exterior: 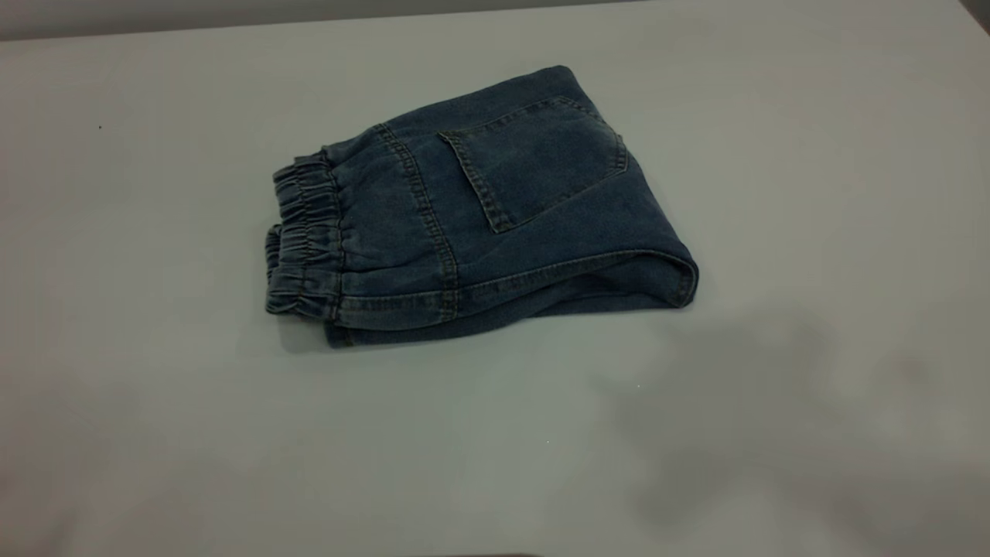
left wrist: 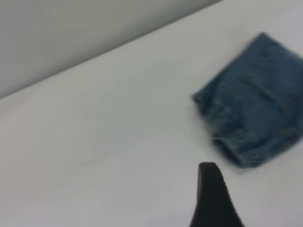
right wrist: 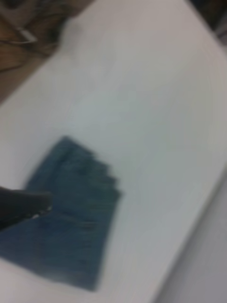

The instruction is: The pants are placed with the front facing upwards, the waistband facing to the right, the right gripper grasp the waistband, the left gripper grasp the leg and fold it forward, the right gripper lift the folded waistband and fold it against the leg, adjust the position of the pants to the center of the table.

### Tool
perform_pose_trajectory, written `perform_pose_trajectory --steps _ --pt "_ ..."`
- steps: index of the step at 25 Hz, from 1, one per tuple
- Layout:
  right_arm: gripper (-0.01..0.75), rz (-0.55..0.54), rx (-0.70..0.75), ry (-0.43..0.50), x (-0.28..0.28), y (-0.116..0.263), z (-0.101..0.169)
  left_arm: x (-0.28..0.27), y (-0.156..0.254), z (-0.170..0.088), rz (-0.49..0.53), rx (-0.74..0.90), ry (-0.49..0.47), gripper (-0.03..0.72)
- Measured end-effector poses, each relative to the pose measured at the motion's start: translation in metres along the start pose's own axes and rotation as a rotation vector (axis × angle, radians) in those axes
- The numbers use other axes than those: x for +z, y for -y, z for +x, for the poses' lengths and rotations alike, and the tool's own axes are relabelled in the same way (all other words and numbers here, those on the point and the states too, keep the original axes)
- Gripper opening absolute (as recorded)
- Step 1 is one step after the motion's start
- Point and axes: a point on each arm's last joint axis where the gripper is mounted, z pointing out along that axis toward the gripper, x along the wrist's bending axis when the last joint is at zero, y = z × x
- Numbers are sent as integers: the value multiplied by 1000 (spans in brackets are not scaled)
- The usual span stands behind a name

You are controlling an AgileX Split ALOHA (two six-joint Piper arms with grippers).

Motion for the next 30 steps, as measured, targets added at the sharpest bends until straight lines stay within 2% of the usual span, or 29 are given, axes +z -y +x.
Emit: perform_pose_trajectory --steps 4,14,18,22,30 --pt "376 125 17 9 5 45 -3 6 22 -8 42 -15 64 410" --pt "376 388 57 40 12 185 -11 50 116 -25 299 -7 108 410" --pt "376 464 64 48 13 243 -13 59 143 -32 363 -19 138 410" --pt "376 423 81 60 9 284 -15 61 160 -34 385 -17 139 410" --pt "376 166 92 99 -10 324 -18 64 185 -39 396 -30 160 410"
